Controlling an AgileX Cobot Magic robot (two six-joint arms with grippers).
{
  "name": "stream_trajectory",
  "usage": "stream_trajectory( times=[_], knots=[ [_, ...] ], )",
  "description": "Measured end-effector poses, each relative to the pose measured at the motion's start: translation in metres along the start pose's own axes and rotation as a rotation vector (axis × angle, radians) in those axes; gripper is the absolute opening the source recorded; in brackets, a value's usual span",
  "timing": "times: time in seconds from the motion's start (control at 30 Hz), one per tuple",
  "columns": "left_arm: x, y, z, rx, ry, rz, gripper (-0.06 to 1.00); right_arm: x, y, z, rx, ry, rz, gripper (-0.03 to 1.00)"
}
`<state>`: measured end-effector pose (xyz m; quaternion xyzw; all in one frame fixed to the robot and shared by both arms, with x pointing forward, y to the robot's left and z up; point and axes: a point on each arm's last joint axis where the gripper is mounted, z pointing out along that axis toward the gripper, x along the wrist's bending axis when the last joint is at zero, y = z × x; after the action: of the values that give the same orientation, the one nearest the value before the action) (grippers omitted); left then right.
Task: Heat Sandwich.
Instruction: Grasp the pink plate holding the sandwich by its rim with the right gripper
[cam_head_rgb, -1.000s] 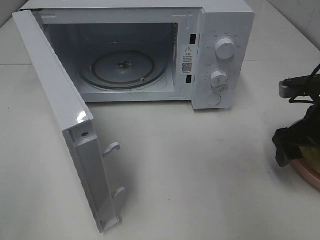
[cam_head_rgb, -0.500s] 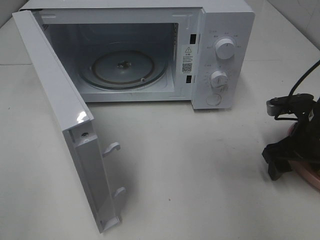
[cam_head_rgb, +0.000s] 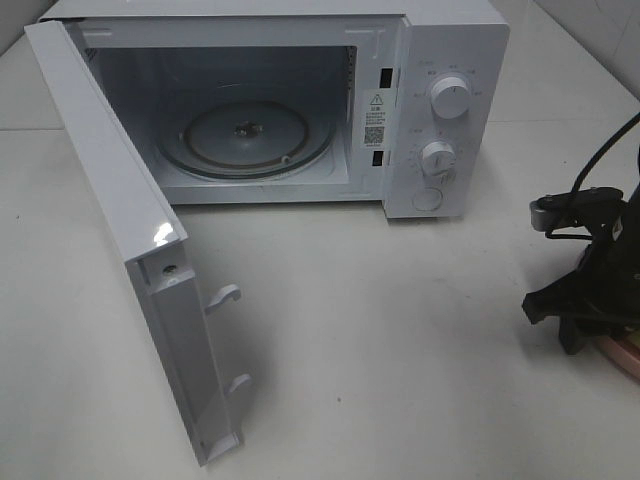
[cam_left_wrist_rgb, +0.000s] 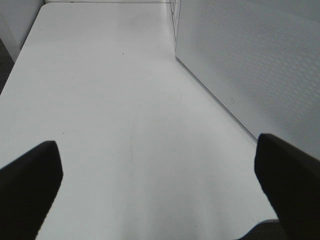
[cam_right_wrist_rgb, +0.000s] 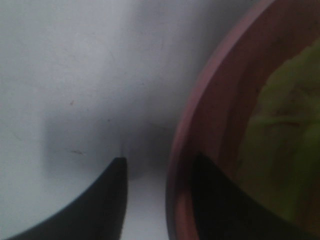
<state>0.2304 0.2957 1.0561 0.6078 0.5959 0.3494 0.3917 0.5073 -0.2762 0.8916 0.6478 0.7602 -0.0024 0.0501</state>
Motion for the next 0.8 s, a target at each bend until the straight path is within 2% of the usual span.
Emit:
stream_trajectory(
  times=[0.03, 0.07, 0.13, 0.2, 0.8],
  knots=[
    [0.0, 0.0, 0.0, 0.0, 0.0, 0.0, 0.99, -0.001, -0.0003, 0.0, 0.003, -0.011, -0.013, 0.26],
    [0.0, 0.0, 0.0, 0.0, 0.0, 0.0, 0.99, -0.001, -0.0003, 0.0, 0.003, -0.011, -0.013, 0.26],
    [0.0, 0.0, 0.0, 0.0, 0.0, 0.0, 0.99, -0.0026, -0.0008, 0.0, 0.009, -0.023, -0.022, 0.11],
    [0.0, 0.0, 0.0, 0.0, 0.0, 0.0, 0.99, -0.0036, 0.0012, -0.0011, 0.002, -0.035, -0.028, 0.07],
    [0.0, 0.0, 0.0, 0.0, 0.0, 0.0, 0.99, -0.0037, 0.0014, -0.0013, 0.001, -0.035, -0.026, 0.07]
  ],
)
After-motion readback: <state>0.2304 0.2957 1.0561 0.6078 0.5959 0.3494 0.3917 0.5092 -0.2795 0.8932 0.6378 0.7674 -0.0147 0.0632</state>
